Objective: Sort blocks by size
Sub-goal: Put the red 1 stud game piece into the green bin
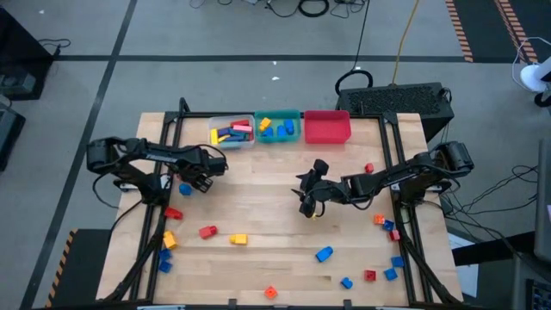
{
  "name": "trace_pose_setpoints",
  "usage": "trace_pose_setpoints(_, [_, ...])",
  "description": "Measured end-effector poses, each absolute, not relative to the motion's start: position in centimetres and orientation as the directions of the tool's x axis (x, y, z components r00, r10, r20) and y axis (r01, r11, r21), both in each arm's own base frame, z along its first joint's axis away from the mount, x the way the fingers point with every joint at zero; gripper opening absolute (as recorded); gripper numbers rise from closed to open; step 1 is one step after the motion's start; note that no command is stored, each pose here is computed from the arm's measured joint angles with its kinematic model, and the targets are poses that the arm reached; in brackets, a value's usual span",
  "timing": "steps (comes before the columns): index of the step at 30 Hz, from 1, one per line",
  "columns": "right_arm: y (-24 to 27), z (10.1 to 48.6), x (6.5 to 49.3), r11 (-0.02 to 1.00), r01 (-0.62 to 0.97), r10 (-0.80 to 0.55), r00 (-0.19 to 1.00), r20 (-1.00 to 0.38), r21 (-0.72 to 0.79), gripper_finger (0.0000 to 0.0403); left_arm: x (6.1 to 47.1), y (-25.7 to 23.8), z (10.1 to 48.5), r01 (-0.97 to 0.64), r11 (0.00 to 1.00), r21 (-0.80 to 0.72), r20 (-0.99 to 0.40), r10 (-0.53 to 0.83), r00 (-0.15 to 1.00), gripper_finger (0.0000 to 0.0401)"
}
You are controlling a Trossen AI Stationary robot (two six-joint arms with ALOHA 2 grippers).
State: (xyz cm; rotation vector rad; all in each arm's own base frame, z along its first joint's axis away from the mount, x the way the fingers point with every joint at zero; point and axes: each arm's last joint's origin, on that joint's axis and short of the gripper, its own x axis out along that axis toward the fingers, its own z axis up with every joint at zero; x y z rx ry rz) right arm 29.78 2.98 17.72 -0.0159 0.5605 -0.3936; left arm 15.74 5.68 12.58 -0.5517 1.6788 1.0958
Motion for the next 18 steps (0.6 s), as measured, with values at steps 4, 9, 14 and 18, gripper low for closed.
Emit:
trace_pose_setpoints(4, [2.9,17.7,29.8,0.925,0.361,-0.370,0.774,-0.514,-0.121,0.0210,16.6,5.5,13.1,-0.792,0.475,0.383,-0.922,0.149,-0.356,0.0259])
trace_pose_setpoints(9, [2.9,17.7,29.8,0.925,0.362,-0.370,0.775,-0.512,-0.120,0.0210,19.4,5.8,14.5,-0.849,0.477,0.228,-0.973,0.134,-0.186,0.0253])
trace_pose_setpoints(14, [2.9,17.8,29.8,0.924,0.363,-0.370,0.778,-0.509,-0.117,0.0210,22.1,6.1,16.7,-0.863,0.492,0.114,-0.985,0.169,-0.034,0.0253])
trace_pose_setpoints(18, [2.9,17.8,29.8,0.924,0.363,-0.370,0.777,-0.509,-0.117,0.0210,23.6,6.1,18.4,-0.840,0.538,0.065,-0.981,0.188,0.045,0.0253])
